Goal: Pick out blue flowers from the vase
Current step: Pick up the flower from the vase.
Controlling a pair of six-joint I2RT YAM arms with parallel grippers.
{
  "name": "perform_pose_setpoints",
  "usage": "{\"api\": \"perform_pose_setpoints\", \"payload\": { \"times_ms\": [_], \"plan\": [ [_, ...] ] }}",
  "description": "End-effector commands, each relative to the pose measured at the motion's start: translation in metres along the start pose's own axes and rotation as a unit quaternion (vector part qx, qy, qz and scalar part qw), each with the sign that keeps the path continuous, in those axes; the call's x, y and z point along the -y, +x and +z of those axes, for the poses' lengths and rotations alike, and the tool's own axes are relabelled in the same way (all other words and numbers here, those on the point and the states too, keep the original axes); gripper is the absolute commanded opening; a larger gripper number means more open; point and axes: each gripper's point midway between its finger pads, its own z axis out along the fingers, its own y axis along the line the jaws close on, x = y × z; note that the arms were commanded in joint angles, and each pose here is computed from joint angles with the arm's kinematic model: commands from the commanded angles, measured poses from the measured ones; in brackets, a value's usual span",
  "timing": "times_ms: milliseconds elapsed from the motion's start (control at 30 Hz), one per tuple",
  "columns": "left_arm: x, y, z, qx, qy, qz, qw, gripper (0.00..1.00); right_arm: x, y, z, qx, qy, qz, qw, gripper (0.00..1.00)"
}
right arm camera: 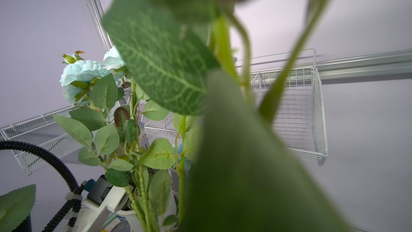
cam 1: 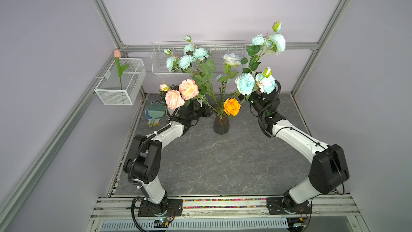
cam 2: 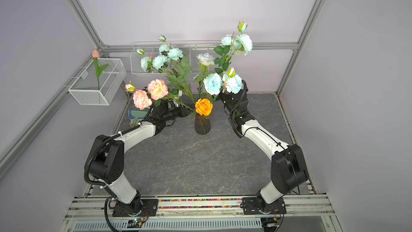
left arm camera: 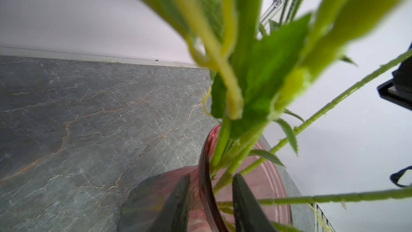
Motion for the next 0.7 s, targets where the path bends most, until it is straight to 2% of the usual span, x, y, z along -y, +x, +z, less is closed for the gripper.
{"api": "perform_pose_setpoints", "payload": {
  "times_ms": [0,533,667],
  "plan": [
    [-0.010,0.009,0.007,-0.013,-0.014,-0.003,1.000,0.35,0.005,-0.050,-0.012,0.033,0.014,-0.026,0.999,0.06],
    [-0.016,0.013,0.012,-0.015,-0.015,-0.006,1.000,0.35,0.010,-0.161,-0.060,0.015,0.034,-0.054,0.998,0.07],
    [-0.017,0.013,0.013,-0.016,-0.013,-0.007,1.000,0.34,0.016,-0.183,-0.075,0.009,0.066,-0.082,0.994,0.07]
  ]
}}
